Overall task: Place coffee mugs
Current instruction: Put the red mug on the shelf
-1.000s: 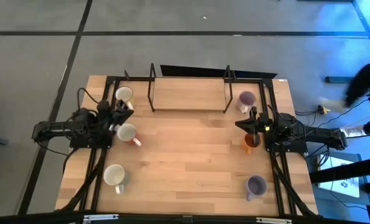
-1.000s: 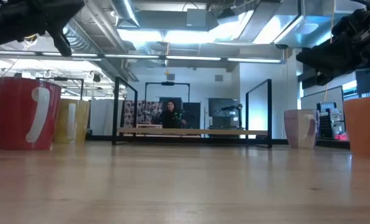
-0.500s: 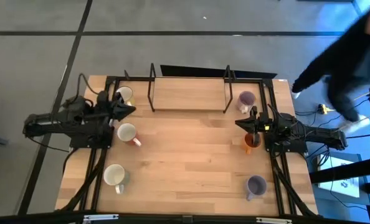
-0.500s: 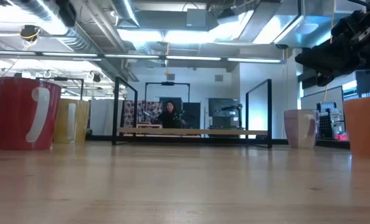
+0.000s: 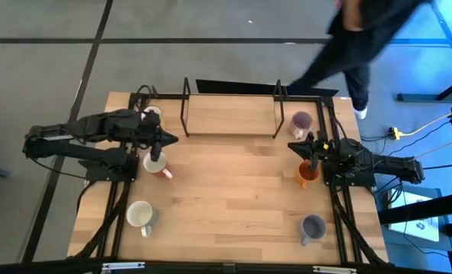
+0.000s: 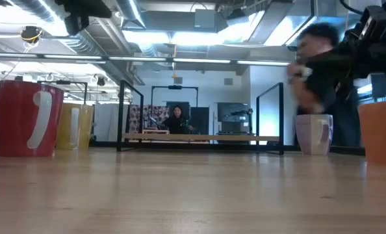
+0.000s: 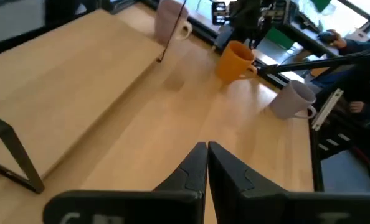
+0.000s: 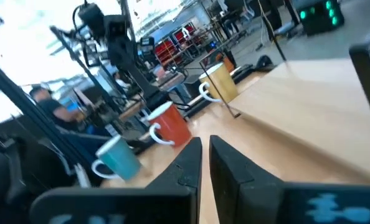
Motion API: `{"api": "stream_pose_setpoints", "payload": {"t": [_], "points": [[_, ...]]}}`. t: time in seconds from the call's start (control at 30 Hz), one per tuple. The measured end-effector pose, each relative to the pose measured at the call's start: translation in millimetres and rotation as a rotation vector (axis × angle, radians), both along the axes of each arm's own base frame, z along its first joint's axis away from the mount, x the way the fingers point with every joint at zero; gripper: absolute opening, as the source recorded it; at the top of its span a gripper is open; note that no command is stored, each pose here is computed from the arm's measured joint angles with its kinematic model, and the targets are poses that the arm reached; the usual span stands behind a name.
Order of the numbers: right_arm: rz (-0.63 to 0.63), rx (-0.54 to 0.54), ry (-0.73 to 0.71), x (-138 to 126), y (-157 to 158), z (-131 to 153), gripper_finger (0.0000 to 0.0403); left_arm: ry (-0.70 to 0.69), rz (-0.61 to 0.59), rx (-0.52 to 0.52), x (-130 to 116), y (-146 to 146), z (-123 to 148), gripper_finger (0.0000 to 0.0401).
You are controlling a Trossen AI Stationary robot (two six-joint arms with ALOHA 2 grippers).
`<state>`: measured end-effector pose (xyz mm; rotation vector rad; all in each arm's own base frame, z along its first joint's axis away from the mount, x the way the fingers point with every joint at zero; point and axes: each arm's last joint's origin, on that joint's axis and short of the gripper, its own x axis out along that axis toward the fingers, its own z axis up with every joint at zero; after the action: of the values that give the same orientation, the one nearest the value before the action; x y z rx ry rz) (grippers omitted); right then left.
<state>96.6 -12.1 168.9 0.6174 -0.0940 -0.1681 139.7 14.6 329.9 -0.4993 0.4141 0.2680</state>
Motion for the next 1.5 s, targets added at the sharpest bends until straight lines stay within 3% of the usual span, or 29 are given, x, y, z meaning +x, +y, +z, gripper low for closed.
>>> {"api": "stream_pose_setpoints", "payload": {"t": [0.07, 0.17, 0.37, 0.53, 0.7, 0.87, 1.0, 1.07, 1.27, 1.5], "points": [[0.001, 0.03, -0.005, 0.0, 0.0, 0.0, 0.0019, 0.021, 0.025, 0.001, 4.4, 1.7, -2.2, 0.0007], [0.002, 0.032, -0.005, 0.0, 0.0, -0.1, 0.0019, 0.052, 0.095, -0.09, 8.6, 5.7, -7.4, 0.0014], [0.015, 0.06, -0.02, 0.0, 0.3, 0.9, 0.0019, 0.232, 0.188, -0.264, -4.3, 12.9, -23.5, 0.0087], [0.041, 0.055, -0.012, 0.3, 1.1, 0.3, 0.0019, 0.353, 0.194, -0.394, -14.5, 15.0, -32.5, 0.0148], [0.041, 0.076, 0.003, 0.9, 1.0, -1.4, 0.0019, 0.395, 0.19, -0.469, -20.1, 17.9, -34.3, 0.0158], [0.028, 0.236, 0.018, 3.5, 0.4, -4.7, 0.0039, 0.513, 0.161, -0.381, -22.6, 24.5, -16.9, 0.0157], [0.003, 0.397, 0.039, 6.6, -0.4, -9.1, 0.0097, 0.739, 0.127, -0.228, -22.9, 30.4, -6.8, 0.0157], [-0.003, 0.439, 0.055, 7.9, -0.5, -11.0, 0.0127, 0.849, 0.092, -0.198, -23.6, 31.3, -10.2, 0.0157], [-0.022, 0.457, 0.075, 9.3, -1.0, -13.3, 0.0186, 0.988, 0.028, -0.221, -21.3, 31.8, -31.3, 0.0157], [-0.008, 0.429, 0.085, 9.4, -0.7, -13.4, 0.0198, 1.017, 0.073, -0.293, -17.8, 32.6, -66.5, 0.0157]]}}
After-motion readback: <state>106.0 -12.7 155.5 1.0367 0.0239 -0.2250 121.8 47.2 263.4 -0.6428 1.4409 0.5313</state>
